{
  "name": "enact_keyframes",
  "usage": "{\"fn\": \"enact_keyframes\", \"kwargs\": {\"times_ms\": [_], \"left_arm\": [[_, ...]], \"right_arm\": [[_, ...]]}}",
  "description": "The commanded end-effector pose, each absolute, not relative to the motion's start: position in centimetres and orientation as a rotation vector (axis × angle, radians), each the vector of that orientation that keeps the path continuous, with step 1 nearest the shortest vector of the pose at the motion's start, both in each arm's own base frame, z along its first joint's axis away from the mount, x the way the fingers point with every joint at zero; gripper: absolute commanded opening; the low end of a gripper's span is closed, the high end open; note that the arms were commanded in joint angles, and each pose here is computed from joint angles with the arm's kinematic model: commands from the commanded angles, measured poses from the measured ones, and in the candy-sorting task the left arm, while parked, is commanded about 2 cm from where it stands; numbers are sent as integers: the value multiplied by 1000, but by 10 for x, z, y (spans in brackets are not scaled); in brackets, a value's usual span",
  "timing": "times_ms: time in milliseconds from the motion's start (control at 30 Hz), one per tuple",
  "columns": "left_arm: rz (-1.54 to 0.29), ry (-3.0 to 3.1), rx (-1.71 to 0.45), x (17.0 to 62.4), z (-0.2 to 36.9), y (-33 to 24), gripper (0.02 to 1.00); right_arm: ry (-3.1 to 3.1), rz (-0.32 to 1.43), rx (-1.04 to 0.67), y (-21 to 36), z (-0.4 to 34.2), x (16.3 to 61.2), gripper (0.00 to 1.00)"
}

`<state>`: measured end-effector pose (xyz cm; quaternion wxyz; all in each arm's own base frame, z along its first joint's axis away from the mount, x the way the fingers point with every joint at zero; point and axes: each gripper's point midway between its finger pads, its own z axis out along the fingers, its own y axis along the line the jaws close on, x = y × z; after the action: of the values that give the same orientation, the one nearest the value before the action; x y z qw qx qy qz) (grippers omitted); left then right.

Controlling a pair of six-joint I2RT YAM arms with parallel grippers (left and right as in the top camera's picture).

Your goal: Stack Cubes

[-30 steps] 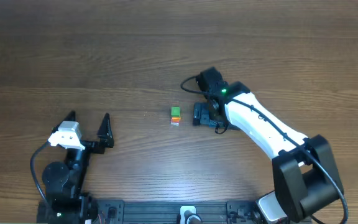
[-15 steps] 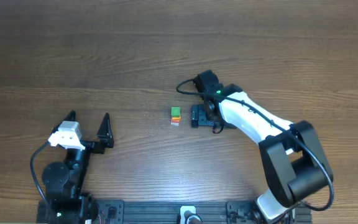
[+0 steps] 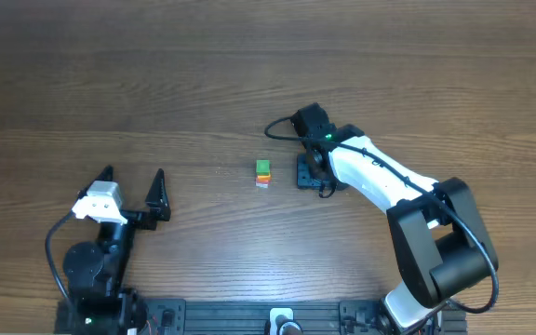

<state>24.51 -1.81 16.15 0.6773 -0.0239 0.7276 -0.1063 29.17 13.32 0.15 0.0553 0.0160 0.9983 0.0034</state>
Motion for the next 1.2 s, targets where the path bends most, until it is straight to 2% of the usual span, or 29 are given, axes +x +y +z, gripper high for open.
{"fn": "enact_keyframes", "kwargs": {"times_ms": [33, 800, 933, 1000, 1067, 1200], "left_arm": [[-232, 1637, -39, 245, 160, -18, 1000], [-232, 1637, -39, 245, 160, -18, 1000], [-232, 1637, -39, 245, 160, -18, 1000], [-232, 1636, -39, 245, 160, -18, 1000], [-232, 1637, -39, 245, 160, -18, 1000], [-232, 1637, -39, 245, 160, -18, 1000]], "right_arm": [[3039, -12, 53, 128, -2, 290, 426], [3039, 16, 54, 131, 3, 290, 176], [2994, 59, 51, 139, 36, 299, 159], [2950, 93, 26, 149, 74, 305, 150], [2903, 102, -7, 170, 128, 309, 139], [2865, 105, -74, 196, 167, 310, 134]]}}
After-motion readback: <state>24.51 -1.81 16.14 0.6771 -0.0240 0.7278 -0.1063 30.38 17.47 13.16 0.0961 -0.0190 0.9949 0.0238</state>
